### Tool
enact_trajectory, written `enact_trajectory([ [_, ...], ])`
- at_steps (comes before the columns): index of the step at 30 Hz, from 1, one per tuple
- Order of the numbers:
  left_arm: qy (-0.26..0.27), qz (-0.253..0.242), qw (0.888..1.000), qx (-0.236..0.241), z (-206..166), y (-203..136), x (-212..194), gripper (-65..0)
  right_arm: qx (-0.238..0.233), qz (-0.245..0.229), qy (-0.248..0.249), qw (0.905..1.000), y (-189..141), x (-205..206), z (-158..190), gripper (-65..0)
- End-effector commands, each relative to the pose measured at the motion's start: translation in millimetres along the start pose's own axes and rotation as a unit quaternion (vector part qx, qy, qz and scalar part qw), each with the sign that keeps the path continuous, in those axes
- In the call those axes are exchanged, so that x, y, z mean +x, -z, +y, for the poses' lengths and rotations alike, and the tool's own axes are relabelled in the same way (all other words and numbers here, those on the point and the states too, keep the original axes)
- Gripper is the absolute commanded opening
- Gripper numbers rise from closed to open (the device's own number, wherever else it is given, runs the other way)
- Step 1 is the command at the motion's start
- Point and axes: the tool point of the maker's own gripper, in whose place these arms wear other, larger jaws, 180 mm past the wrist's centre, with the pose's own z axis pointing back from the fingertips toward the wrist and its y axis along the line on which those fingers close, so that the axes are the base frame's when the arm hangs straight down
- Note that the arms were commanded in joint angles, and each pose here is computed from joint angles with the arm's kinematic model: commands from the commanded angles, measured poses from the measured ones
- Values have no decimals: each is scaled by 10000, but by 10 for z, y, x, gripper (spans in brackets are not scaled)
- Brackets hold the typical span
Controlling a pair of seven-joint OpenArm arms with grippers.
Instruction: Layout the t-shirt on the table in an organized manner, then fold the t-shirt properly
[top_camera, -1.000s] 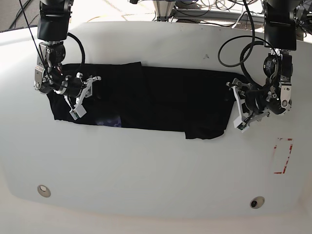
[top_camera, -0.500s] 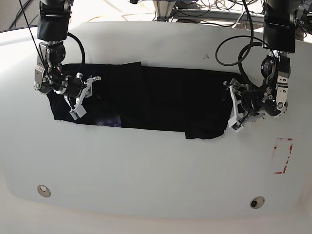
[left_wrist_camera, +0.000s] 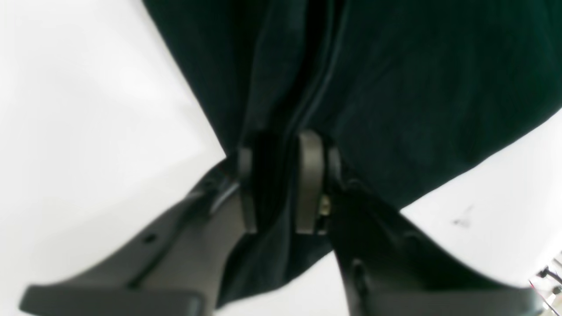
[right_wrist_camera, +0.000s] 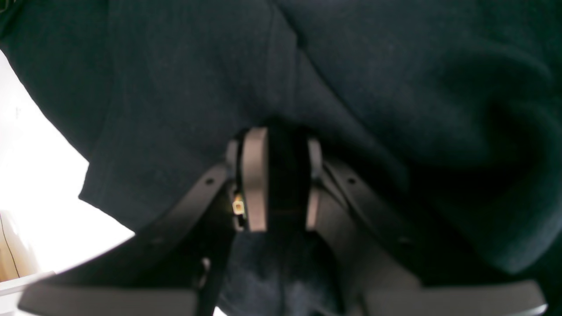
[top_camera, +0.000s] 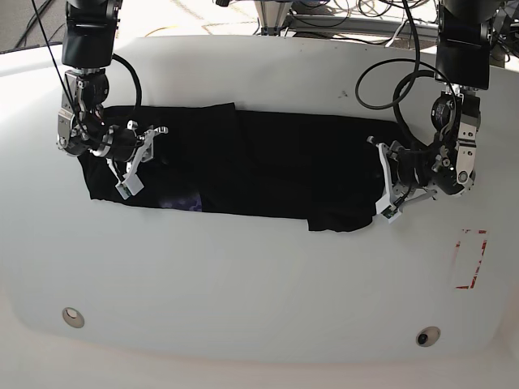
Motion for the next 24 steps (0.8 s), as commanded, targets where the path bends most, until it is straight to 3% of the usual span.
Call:
enact_trajectory([
  [1, 60, -315, 9994, 125, 103, -101, 193, -586, -303, 860, -4, 9958, 13, -381, -98, -520],
  [11, 74, -347, 9993, 121, 102, -113, 208, -640, -303, 860, -4, 9958, 13, -381, -98, -520],
  [24, 72, -368, 9992, 126, 96, -125, 224, -640, -303, 860, -4, 9958, 13, -381, -98, -520],
])
